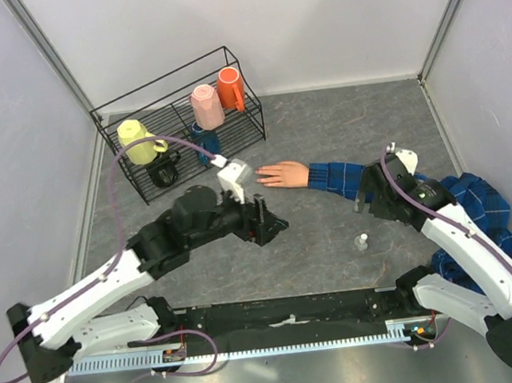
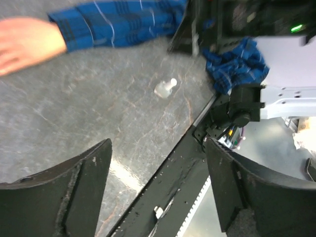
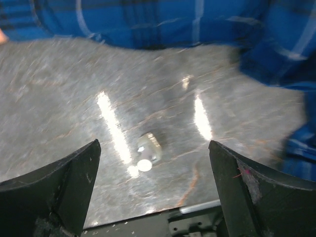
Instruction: Paint the nails
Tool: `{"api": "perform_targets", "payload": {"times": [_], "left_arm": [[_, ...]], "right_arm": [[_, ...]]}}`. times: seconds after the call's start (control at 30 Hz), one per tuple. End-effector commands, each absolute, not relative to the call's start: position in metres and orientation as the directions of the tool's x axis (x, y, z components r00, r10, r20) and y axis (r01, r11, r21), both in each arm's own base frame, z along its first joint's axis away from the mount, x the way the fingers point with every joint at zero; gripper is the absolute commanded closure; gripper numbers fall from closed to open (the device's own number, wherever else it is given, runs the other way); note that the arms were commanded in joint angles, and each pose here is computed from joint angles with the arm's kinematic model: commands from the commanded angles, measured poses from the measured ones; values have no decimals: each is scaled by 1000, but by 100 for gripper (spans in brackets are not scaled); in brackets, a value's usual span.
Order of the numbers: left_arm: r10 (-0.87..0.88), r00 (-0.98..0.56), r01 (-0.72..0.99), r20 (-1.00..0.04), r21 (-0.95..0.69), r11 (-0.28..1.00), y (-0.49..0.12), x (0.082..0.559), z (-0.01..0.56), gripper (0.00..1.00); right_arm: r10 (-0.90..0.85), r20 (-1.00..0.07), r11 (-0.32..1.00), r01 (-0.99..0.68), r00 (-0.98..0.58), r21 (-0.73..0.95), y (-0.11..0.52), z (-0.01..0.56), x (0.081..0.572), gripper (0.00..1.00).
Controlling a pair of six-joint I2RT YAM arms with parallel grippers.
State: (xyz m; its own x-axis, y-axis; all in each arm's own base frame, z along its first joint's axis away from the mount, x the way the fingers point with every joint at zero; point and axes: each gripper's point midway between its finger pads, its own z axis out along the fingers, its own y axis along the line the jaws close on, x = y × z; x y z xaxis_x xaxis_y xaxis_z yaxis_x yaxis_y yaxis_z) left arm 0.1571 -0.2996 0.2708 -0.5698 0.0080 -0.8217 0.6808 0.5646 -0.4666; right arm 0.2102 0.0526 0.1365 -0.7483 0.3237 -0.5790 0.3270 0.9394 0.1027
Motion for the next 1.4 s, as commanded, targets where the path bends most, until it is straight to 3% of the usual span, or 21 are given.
{"api": "perform_targets", "payload": {"times": [0.0, 0.27, 0.43, 0.67, 0.93, 1.37], "left_arm": [[56, -630, 658, -775, -494, 569, -344, 149, 248, 21], [146, -628, 629, -764, -389, 673, -430, 145, 199, 27], [156, -644, 594, -749, -361, 719, -475, 140, 179, 39], [176, -615, 599, -769, -310, 739, -529, 139, 164, 40], [242, -565, 623, -789, -216, 752, -554, 150, 142, 50], [322, -548, 567, -772, -60, 821, -542, 166, 98, 44]], "right_arm": [[307, -741, 894, 449, -597, 9, 13, 208, 229, 2], [279, -791, 839, 538, -545, -74, -25, 279, 250, 2], [295, -848, 820, 573, -440, -12, -40, 315, 241, 2], [344, -911, 769, 625, -227, 135, -58, 366, 211, 2], [337, -926, 782, 598, -168, 176, -63, 389, 193, 2], [323, -919, 816, 559, -226, 149, -55, 379, 194, 2]]}}
